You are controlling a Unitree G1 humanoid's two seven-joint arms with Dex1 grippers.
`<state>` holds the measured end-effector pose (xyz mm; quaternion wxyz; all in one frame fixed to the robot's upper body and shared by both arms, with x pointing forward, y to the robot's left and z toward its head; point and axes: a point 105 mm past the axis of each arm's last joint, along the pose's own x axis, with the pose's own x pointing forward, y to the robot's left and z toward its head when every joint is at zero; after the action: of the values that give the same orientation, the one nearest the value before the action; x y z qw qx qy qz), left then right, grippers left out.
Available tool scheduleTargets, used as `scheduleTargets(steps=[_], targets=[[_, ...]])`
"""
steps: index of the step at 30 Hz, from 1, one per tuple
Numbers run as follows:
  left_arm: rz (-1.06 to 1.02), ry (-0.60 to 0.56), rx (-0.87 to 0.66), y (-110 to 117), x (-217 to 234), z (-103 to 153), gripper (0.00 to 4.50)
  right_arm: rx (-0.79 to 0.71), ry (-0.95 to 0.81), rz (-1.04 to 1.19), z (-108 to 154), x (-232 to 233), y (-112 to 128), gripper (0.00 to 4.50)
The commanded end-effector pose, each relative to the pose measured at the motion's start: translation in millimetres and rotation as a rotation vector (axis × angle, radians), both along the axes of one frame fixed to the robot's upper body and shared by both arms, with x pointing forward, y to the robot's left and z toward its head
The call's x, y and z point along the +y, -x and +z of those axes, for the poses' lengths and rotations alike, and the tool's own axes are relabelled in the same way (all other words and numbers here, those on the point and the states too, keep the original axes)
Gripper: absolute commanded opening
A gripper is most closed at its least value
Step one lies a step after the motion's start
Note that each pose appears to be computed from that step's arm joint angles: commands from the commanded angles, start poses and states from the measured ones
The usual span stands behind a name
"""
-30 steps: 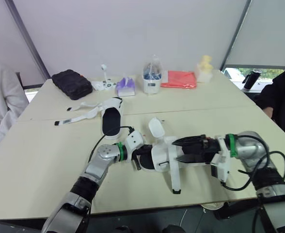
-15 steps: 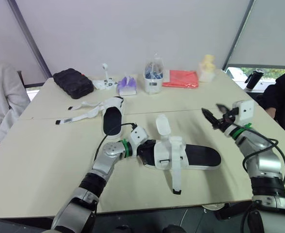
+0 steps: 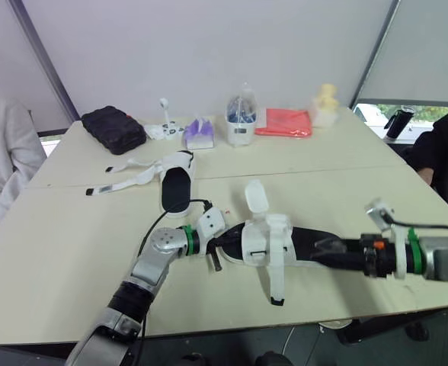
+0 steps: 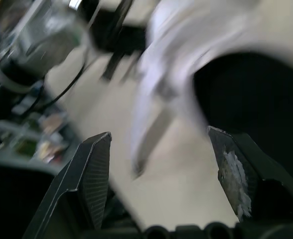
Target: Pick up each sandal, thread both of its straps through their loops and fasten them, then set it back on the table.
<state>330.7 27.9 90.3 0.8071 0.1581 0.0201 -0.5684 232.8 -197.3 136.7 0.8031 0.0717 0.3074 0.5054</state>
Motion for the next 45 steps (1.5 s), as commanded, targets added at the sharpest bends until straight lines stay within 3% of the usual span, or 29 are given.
scheduleTargets(steps=[1,13,16,21,26,29,34,45], targets=[[-0.018,-0.008,-0.009,4,-3,2,0.00,-0.001,-0.027,0.059,-2,15,11,3.32],[-0.018,0.007,0.016,6,-15,-2,0.00,0.080,-0.154,0.088,-28,59,5,3.32],[-0.015,0.009,0.021,7,-15,-3,0.00,0.067,-0.165,0.047,-32,63,-7,2.54],[0.001,0.013,0.027,7,-13,-5,0.00,0.073,-0.162,0.015,-32,61,-13,0.29],[0.006,0.019,0.031,9,-14,-6,0.00,0.065,-0.117,0.000,-38,51,-10,0.14],[0.007,0.021,0.034,10,-14,-7,0.00,0.058,-0.167,-0.009,-29,46,-7,0.93],[0.001,0.023,0.040,11,-15,-9,0.00,0.085,-0.152,-0.035,-33,44,-2,3.43],[-0.014,0.023,0.039,9,-21,-9,0.00,0.151,-0.261,-0.064,-41,78,-17,3.43]])
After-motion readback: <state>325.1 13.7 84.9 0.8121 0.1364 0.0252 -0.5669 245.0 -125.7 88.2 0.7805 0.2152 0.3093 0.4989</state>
